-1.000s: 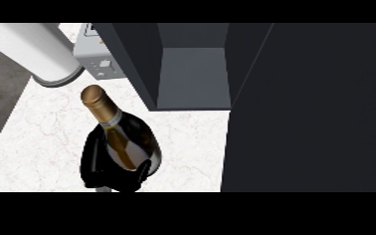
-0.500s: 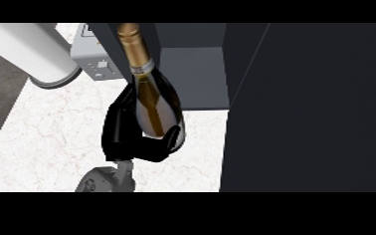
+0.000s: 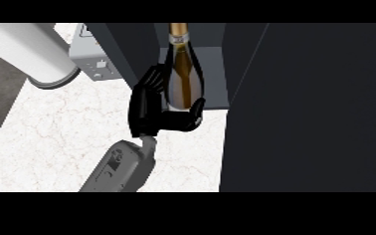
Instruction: Pick up the wine, place it into the cabinet and close the cabinet
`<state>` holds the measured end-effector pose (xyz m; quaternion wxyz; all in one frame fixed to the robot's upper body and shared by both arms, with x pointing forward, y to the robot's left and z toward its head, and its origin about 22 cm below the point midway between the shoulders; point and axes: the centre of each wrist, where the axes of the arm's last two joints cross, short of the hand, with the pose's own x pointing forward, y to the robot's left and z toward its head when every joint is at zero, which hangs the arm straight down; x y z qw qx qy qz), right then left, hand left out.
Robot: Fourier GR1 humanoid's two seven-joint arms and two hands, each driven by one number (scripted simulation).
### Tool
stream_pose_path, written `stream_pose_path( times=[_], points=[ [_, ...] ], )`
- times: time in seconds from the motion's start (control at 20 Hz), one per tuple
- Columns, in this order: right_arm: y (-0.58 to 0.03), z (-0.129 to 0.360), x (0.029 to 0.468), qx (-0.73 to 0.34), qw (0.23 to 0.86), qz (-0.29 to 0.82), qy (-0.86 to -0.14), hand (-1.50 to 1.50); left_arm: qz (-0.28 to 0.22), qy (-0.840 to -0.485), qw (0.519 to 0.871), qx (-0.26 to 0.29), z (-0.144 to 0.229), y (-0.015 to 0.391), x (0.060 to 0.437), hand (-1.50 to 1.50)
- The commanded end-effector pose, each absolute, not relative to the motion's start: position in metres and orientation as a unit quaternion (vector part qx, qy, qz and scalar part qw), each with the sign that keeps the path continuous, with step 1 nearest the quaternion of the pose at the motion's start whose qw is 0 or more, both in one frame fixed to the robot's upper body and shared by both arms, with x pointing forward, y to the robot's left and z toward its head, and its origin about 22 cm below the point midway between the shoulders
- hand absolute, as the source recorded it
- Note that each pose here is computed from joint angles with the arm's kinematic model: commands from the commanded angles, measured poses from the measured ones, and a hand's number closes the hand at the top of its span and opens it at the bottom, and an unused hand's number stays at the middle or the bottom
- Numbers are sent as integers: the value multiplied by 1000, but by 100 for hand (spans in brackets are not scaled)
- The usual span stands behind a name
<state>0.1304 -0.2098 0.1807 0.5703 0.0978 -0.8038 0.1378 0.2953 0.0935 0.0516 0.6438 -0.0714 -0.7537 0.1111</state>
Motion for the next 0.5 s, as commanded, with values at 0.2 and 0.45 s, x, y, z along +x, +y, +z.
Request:
stream_pose_path(
  times=[0.2,0.45],
  points=[
    [-221,209,80,150,546,139,-812,-150,101,-739,665,-38,17,91,312,150],
    [-219,207,90,150,540,141,-816,-150,103,-733,672,-31,3,72,313,150]
  ],
)
